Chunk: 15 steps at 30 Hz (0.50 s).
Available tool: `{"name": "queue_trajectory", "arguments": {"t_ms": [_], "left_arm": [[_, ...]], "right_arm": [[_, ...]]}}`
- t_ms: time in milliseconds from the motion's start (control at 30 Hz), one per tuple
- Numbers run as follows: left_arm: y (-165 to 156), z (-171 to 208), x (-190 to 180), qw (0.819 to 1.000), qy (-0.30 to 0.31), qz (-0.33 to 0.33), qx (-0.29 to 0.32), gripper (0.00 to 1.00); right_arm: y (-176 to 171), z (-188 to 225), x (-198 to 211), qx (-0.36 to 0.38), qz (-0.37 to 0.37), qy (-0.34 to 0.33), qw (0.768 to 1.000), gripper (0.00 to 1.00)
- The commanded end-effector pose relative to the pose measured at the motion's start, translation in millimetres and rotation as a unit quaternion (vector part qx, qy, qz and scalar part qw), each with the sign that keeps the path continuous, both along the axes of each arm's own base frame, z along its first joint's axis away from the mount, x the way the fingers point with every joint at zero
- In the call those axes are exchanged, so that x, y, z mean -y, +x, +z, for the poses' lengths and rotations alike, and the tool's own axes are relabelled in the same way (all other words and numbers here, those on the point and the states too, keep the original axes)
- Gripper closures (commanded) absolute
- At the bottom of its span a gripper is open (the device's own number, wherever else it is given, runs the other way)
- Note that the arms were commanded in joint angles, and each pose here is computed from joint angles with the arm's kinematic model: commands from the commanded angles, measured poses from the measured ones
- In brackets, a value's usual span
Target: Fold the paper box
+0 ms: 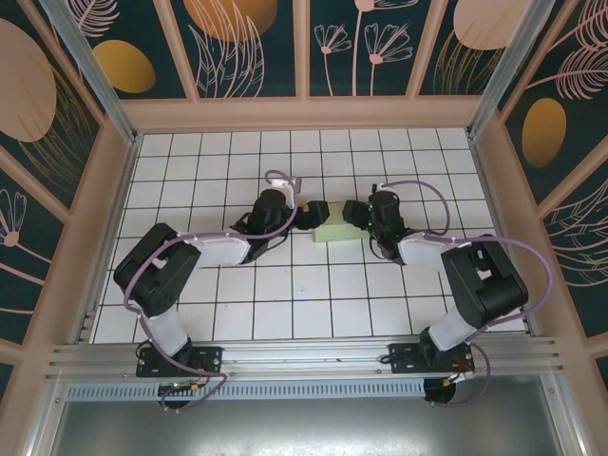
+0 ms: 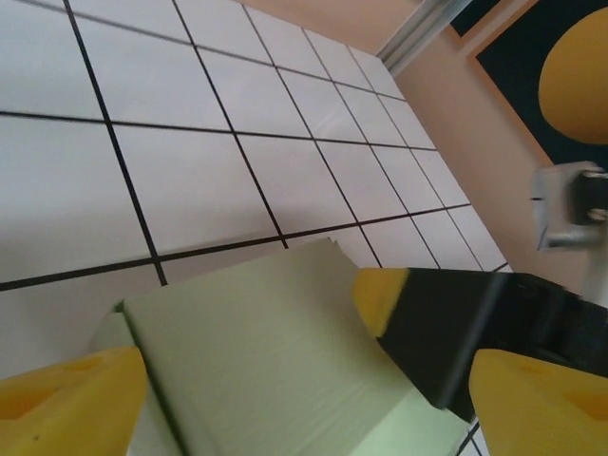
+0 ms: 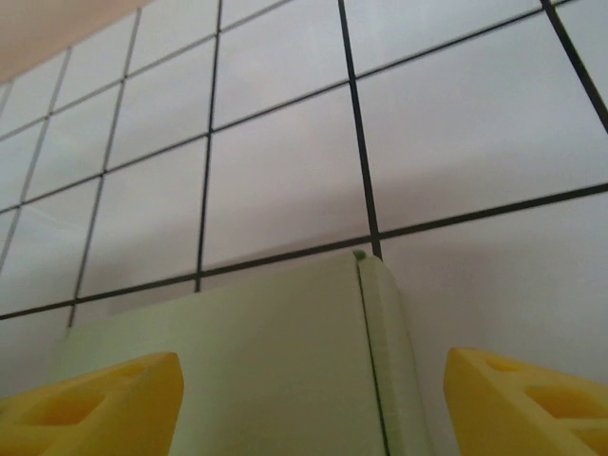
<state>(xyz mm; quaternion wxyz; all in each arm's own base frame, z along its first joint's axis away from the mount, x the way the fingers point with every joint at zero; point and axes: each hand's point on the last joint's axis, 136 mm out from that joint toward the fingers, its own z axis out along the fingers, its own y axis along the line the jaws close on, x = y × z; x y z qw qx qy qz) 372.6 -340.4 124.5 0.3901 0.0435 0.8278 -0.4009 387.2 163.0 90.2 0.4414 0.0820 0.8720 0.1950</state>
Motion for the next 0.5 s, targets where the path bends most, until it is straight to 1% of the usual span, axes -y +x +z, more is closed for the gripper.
{"name": "queue_trajectory", "arguments": {"t_ms": [0, 67, 100, 233, 300, 367, 433, 467], "left_arm": [[-1.5, -43.9, -4.6, 0.996, 0.048, 0.004, -0.078, 0.21], [-2.6, -61.4, -7.1, 0.993, 0.063, 0.002, -0.099, 0.25], [3.3, -56.1, -2.8, 0.994, 0.058, 0.001, -0.094, 0.27], [2.7, -69.8, -3.1, 0.992, 0.069, -0.003, -0.107, 0.36], [1.9, -76.3, -3.2, 0.991, 0.073, -0.004, -0.115, 0.39], [1.1, -81.2, -2.9, 0.990, 0.072, -0.005, -0.120, 0.43], [0.3, -84.8, -2.4, 0.990, 0.069, -0.006, -0.124, 0.46], [-0.1, -86.1, -2.1, 0.990, 0.069, -0.007, -0.126, 0.47]], "right_arm": [[0.4, 29.7, 5.4, 0.042, 0.003, 0.023, 0.999, 0.26], [-2.7, 32.8, 12.8, 0.044, -0.002, 0.024, 0.999, 0.26], [-3.8, 33.9, 15.5, 0.044, -0.004, 0.022, 0.999, 0.26], [-11.6, 27.6, 23.8, 0.033, -0.006, 0.011, 0.999, 0.26], [-14.9, 22.6, 24.8, 0.027, -0.003, 0.009, 1.000, 0.26], [-17.9, 13.6, 25.5, 0.017, 0.000, 0.005, 1.000, 0.27], [-20.8, 1.4, 26.1, 0.002, 0.001, 0.001, 1.000, 0.29], [-21.6, -4.1, 26.8, -0.005, 0.001, 0.000, 1.000, 0.32]]}}
